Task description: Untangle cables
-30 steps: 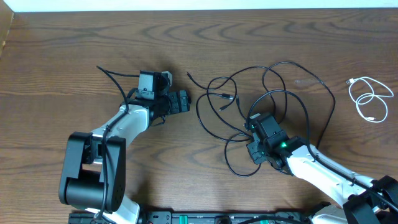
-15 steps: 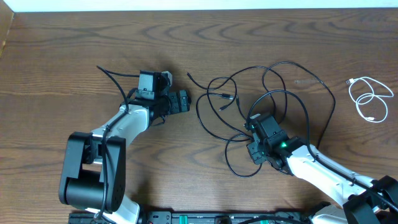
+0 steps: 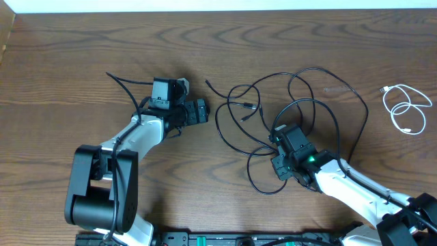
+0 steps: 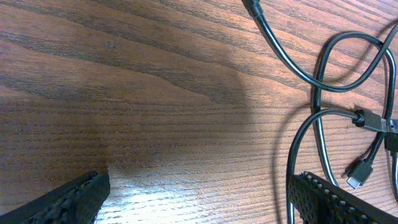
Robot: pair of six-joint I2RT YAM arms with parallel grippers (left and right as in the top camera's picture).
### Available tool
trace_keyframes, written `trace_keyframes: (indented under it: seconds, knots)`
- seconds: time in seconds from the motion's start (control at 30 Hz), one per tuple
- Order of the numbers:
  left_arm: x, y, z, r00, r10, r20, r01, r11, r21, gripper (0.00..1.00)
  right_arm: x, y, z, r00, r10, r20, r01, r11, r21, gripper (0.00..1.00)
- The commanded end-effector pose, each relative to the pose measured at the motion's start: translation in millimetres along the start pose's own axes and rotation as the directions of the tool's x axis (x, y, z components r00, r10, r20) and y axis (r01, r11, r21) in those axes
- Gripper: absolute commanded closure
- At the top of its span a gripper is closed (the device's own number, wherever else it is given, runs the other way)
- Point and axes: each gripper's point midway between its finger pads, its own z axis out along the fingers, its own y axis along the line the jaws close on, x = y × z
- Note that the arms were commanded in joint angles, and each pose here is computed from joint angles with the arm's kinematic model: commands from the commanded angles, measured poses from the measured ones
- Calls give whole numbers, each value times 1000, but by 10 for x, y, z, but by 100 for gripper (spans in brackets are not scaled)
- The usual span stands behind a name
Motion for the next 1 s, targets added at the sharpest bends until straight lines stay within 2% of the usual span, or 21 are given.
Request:
trace_keyframes:
  seconds: [0.0,0.17,0.37,0.57,0.73,0.83,0.97]
  knots:
    - [1,7,-13,1000,-2,4,2,1000,-3,2,206,-1,45,997,26,-66,-26,1000,-1,99]
    - [1,7,-13,1000,-2,4,2,1000,-3,2,60,9,-166,1000,30,9,-30,999,-12,99]
    - [0,7,-14,1000,-2,4,2,1000,-3,2,-354,-61,-686,958,153,244,-143,988,-58,99]
    - [1,7,-13,1000,-2,4,2,1000,-3,2,-805,-411,-1519,808,255,531,-250,965,-84,99]
    - [2,8,-13,1000,-2,3,2,1000,-3,2,-963,-951,-2203,613,309,727,-406,913,-46,99]
    - [0,7,-14,1000,-2,4,2,1000,-3,2,-979,-1185,-2434,527,347,776,-473,878,-71,99]
    - [1,6,-14,1000,-2,4,2,1000,-2,2,-894,-1472,-2485,503,395,769,-552,831,-67,99]
